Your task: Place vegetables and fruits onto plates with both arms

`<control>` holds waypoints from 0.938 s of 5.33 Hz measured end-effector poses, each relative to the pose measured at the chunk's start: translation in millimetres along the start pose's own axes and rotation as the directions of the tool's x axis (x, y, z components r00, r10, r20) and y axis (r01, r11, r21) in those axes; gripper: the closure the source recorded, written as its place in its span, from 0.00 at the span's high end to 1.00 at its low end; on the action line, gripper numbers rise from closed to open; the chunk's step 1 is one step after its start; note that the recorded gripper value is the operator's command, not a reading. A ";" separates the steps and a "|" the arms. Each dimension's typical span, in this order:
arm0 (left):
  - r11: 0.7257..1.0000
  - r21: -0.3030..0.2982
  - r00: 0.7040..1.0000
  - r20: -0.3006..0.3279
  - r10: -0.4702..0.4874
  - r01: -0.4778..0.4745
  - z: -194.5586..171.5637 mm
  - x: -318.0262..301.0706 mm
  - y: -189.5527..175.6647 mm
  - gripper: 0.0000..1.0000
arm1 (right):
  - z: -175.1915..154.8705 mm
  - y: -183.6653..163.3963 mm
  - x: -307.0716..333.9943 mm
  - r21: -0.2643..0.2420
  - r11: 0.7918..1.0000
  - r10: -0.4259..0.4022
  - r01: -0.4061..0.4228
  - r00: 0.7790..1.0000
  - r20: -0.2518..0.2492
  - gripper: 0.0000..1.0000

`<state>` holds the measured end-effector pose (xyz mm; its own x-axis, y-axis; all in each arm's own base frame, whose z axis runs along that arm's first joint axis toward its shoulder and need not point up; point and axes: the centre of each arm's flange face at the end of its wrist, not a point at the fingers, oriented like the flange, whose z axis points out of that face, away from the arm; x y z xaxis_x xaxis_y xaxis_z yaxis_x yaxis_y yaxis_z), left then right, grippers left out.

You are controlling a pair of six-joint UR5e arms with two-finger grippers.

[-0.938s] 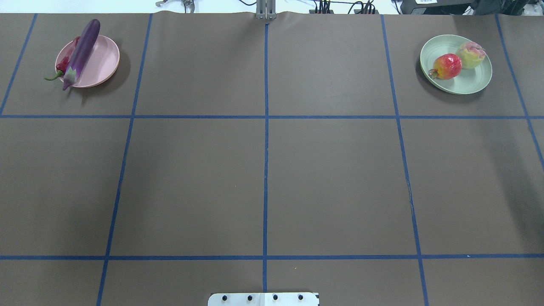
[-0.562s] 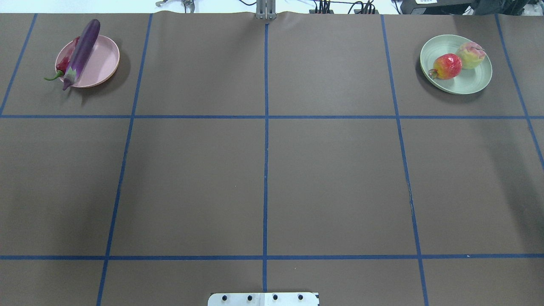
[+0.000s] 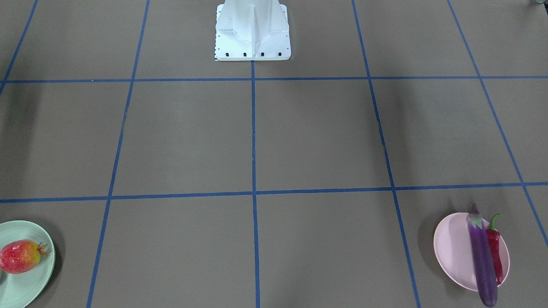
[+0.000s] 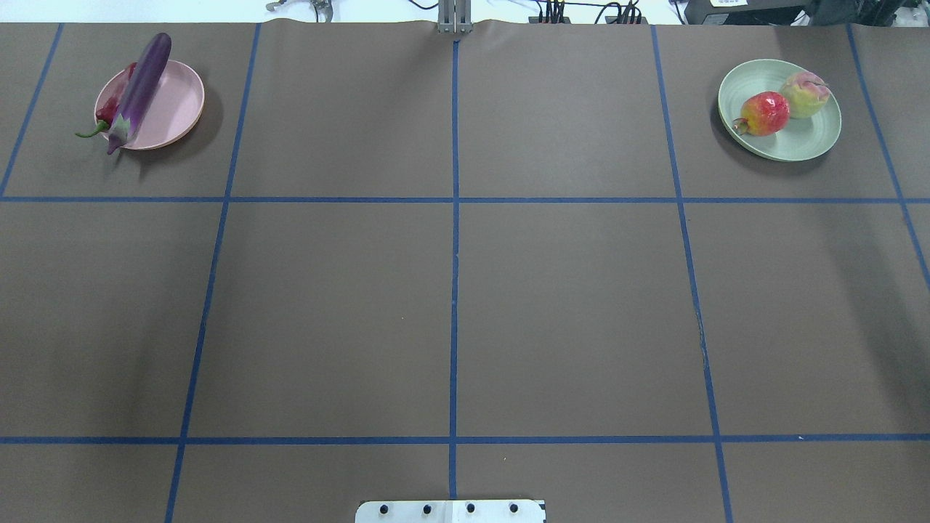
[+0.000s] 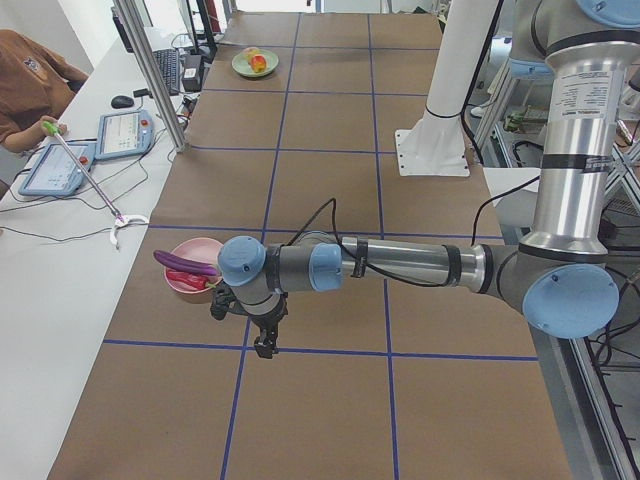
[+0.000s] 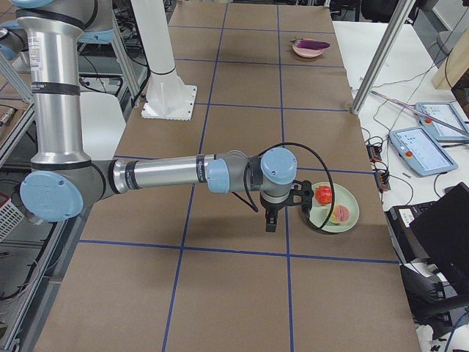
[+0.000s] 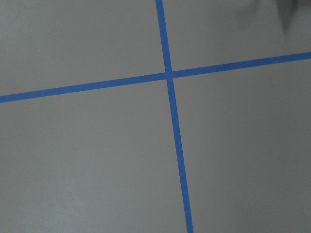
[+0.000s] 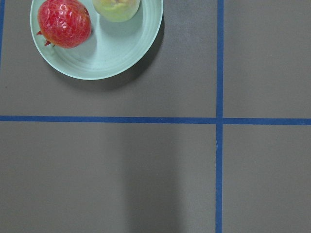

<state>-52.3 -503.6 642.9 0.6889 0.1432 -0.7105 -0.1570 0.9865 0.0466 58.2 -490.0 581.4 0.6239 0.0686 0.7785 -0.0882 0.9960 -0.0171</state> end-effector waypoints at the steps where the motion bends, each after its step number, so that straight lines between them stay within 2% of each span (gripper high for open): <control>1: 1.000 0.001 1.000 0.002 0.001 -0.001 -0.9 0.4 -1.6 1.00 | -5.4 6.6 4.2 0.000 1.000 0.017 -0.017 0.999 -0.035 1.00; 2: 1.000 0.002 1.000 0.002 0.002 -0.002 -1.3 0.7 -2.2 1.00 | -6.2 8.6 10.7 0.005 1.000 0.015 -0.015 0.995 -0.095 1.00; 3: 1.000 0.004 1.000 0.003 0.004 -0.004 -2.3 1.5 -2.9 1.00 | -4.8 10.1 15.3 0.005 1.000 0.011 -0.011 0.993 -0.121 1.00; 5: 1.000 0.008 1.000 0.004 0.007 -0.007 -4.2 3.4 -3.3 1.00 | 1.2 11.7 18.8 -0.012 1.000 -0.012 0.011 0.994 -0.106 1.00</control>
<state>-52.4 -506.7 637.4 0.6906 0.1507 -0.7073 -0.1566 0.9860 0.0572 67.9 -477.1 596.6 0.7037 0.0622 0.7078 -0.0722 0.9973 -0.0159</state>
